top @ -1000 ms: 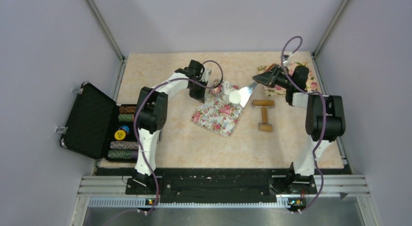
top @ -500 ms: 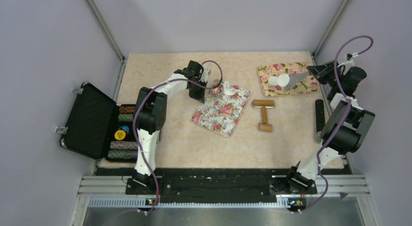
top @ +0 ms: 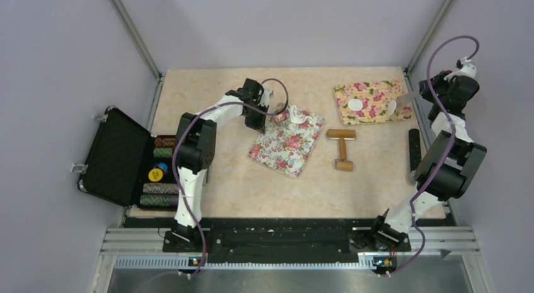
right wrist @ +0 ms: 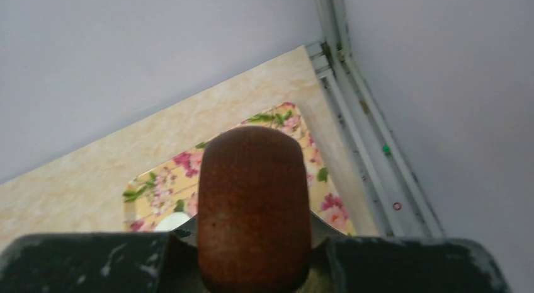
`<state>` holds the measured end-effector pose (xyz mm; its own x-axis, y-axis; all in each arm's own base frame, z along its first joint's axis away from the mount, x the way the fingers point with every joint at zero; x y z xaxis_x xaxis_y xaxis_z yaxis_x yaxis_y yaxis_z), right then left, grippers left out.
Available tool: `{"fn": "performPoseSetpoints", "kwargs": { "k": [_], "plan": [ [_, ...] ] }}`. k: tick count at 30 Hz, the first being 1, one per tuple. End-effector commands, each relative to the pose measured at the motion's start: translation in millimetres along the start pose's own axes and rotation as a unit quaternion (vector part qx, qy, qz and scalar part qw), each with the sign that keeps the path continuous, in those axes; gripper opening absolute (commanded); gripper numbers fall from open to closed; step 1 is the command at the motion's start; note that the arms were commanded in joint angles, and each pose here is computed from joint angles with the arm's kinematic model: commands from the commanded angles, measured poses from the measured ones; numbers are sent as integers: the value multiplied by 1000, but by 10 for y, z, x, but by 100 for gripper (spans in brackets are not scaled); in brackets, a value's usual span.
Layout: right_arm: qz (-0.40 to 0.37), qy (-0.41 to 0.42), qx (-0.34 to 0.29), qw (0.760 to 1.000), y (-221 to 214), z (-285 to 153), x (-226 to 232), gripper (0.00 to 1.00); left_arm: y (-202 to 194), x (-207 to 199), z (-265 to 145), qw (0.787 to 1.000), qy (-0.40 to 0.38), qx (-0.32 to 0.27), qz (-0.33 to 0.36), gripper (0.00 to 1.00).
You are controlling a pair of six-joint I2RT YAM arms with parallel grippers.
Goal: Roll out the dumpling wrappers from the dough
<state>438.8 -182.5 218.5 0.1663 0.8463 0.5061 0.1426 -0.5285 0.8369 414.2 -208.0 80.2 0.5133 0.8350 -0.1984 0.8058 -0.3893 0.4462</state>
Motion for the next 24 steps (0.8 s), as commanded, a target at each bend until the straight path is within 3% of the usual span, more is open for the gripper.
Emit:
{"fn": "performPoseSetpoints", "kwargs": {
  "k": [1, 5, 11, 19, 24],
  "plan": [
    [-127, -49, -94, 986, 511, 10, 278, 0, -80, -16, -19, 1000, 1, 14, 2, 0],
    [-162, -52, -100, 980, 518, 122, 482, 0, -77, -13, -13, 1000, 1, 14, 2, 0],
    [-143, -2, -72, 987, 370, 284, 794, 0, -81, -7, -5, 1000, 4, 15, 2, 0],
    [-157, 17, -88, 984, 581, 46, 1083, 0, -47, 11, -59, 1000, 7, 9, 1, 0],
    [-199, 79, -17, 977, 315, -350, 1324, 0, 15, 61, -184, 1000, 6, -6, 4, 26]
  ]
}}
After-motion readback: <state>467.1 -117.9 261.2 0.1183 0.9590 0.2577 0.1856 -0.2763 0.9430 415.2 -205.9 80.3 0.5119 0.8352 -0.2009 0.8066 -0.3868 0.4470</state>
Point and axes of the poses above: each gripper's point midway between its finger pads, its own z axis out along the fingers, its own x axis along the line the jaws close on, y = z × x, the point moved 6 cm from there along -z, back along the fingers, and after that the axes turned 6 degrees about z, right-handed, at the moved point
